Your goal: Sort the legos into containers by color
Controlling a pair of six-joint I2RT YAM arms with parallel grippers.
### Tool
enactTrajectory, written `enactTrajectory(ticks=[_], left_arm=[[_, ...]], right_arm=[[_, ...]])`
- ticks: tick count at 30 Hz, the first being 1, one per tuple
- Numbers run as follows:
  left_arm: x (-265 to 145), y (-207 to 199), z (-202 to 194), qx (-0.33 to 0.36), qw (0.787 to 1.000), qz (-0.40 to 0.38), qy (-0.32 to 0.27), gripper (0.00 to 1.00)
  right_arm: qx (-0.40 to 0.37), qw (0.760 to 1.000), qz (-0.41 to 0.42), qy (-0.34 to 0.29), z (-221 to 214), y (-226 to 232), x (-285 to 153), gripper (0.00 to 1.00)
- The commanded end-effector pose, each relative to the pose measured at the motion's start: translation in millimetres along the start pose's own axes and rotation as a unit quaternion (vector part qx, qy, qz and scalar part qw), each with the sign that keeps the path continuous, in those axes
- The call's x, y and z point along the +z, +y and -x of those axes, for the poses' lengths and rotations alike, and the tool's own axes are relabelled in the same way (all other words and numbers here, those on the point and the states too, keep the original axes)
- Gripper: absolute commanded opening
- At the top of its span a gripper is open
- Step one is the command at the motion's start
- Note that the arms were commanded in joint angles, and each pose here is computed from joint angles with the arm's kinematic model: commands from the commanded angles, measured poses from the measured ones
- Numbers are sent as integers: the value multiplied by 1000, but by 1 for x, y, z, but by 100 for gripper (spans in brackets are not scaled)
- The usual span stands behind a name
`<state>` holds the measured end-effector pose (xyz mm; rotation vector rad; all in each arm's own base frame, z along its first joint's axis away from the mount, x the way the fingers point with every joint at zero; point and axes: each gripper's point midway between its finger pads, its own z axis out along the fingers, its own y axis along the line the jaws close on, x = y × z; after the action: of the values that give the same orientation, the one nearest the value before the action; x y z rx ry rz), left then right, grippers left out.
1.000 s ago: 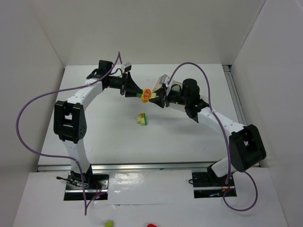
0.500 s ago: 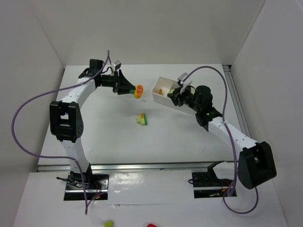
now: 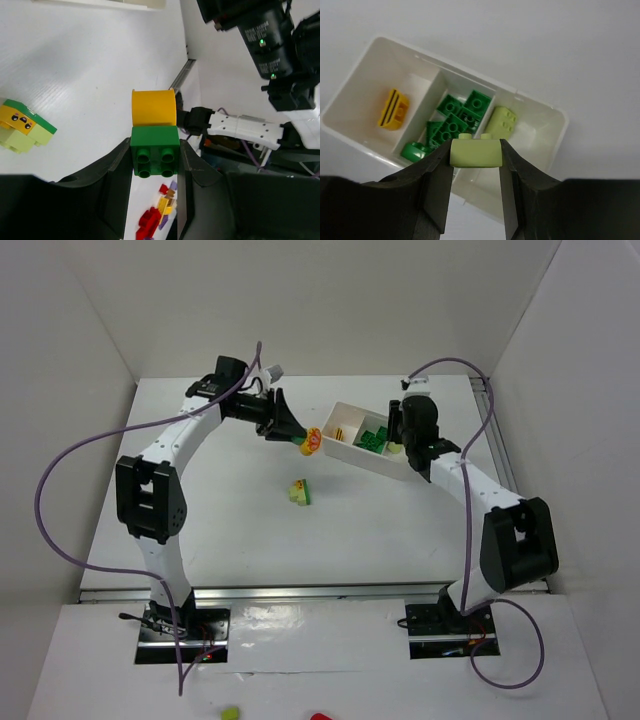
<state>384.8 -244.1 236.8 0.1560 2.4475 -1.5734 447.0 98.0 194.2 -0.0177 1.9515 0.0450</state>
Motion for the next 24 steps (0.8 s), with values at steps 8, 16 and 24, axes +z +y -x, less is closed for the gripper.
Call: enactTrajectory(ticks=[8, 16, 24], left_arm=[[11, -5, 2, 41, 999, 21, 12, 0], [13, -13, 3, 57, 998, 13, 15, 0], [12, -29, -8, 78, 994, -54, 46, 0]], right_arm=[[42, 995, -82, 37, -15, -31, 19, 32], [35, 995, -87, 29, 1, -32, 20, 87], [-12, 998, 60, -23, 44, 8, -10, 80]])
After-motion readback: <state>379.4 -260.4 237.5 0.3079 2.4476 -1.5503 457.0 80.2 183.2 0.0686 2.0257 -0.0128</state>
